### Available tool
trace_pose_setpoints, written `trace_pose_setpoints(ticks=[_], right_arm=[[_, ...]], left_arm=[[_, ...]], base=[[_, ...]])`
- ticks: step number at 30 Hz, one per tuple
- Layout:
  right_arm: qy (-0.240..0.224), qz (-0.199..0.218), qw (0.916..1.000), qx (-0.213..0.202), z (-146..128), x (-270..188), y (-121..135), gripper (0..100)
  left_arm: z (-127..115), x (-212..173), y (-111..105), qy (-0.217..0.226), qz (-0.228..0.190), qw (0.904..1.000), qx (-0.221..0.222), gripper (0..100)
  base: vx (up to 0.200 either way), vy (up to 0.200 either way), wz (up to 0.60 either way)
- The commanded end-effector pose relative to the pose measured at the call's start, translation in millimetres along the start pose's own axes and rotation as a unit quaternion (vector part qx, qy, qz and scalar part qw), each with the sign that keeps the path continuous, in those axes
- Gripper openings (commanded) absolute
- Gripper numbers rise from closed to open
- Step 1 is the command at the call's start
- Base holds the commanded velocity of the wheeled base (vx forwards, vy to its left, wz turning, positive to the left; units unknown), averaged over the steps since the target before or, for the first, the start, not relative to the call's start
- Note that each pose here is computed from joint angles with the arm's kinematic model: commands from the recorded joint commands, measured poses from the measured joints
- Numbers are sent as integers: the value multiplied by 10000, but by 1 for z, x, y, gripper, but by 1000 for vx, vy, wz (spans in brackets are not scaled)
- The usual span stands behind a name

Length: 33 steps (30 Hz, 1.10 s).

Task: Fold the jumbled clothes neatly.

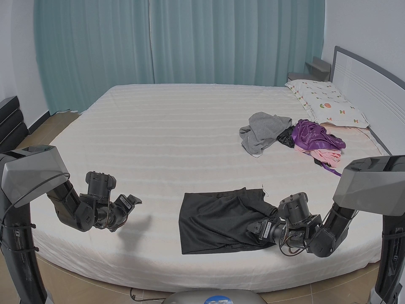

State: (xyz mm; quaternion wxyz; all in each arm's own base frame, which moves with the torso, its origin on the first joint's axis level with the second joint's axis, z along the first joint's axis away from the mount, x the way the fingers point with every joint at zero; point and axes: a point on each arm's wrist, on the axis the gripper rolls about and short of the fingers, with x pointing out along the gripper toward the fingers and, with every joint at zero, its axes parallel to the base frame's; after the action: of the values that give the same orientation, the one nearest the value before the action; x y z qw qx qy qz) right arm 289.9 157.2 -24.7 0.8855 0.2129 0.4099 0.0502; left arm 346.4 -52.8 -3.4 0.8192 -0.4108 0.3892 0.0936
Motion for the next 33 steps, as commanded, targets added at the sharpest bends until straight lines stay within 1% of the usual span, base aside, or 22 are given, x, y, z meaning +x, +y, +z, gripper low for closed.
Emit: trace_pose_setpoints(ticks=[1, 5, 8, 11, 13, 14, 15, 20, 21, 25, 27, 30, 31, 32, 33], right_arm=[[142, -112, 9997, -181, 1, 5, 4, 100], [85, -218, 9993, -302, 3, 5, 4, 100], [-65, -448, 9974, -554, 3, 9, 4, 100], [-5, -532, 9961, -697, 1, 11, 5, 100], [36, -679, 9950, -733, 1, 10, 4, 100], [36, -679, 9950, -733, 1, 10, 4, 100], [59, -847, 9936, -750, 2, 12, 4, 100], [70, -917, 9928, -767, 2, 11, 4, 100], [23, -992, 9920, -775, 2, 10, 3, 100], [-163, -1350, 9863, -931, 6, 9, -5, 100], [-202, -1442, 9848, -944, 8, 5, -9, 100], [-186, -1614, 9816, -1003, 11, -3, -20, 100], [-186, -1614, 9816, -1003, 11, -3, -20, 100], [-115, -1732, 9787, -1098, 11, -9, -30, 100], [-69, -1783, 9772, -1147, 11, -13, -35, 100]], left_arm=[[0, 1, 0, 1, 6, 10000, -2, 100], [0, 1, 0, -22, 13, 10000, -2, 100], [0, 1, 0, -18, 19, 10000, -2, 100], [0, 1, 0, -24, 23, 10000, -2, 100], [0, 1, 1, -20, 30, 10000, -3, 100], [0, 1, 1, -20, 30, 10000, -3, 100], [-1, 1, 0, -15, 27, 10000, 3, 100], [-1, 1, 1, -42, 55, 10000, 2, 100], [-1, 2, 1, -52, 72, 10000, 7, 100], [-4, 4, 1, -118, 118, 9999, 35, 100], [-4, 5, 1, -133, 110, 9998, 36, 100], [-4, 5, 1, -143, 108, 9998, 36, 100], [-4, 5, 1, -143, 108, 9998, 36, 100], [-4, 5, 1, -148, 102, 9998, 37, 100], [-4, 5, 1, -152, 96, 9998, 37, 100]], base=[[0, 0, 0], [0, 0, 0], [0, 0, 0], [0, 0, 0], [0, 0, 0], [0, 0, 0], [0, 0, 0], [0, 0, 0], [0, 0, 0], [0, 0, 0], [0, 0, 0], [0, 0, 0], [0, 0, 0], [0, 0, 0], [0, 0, 0]])
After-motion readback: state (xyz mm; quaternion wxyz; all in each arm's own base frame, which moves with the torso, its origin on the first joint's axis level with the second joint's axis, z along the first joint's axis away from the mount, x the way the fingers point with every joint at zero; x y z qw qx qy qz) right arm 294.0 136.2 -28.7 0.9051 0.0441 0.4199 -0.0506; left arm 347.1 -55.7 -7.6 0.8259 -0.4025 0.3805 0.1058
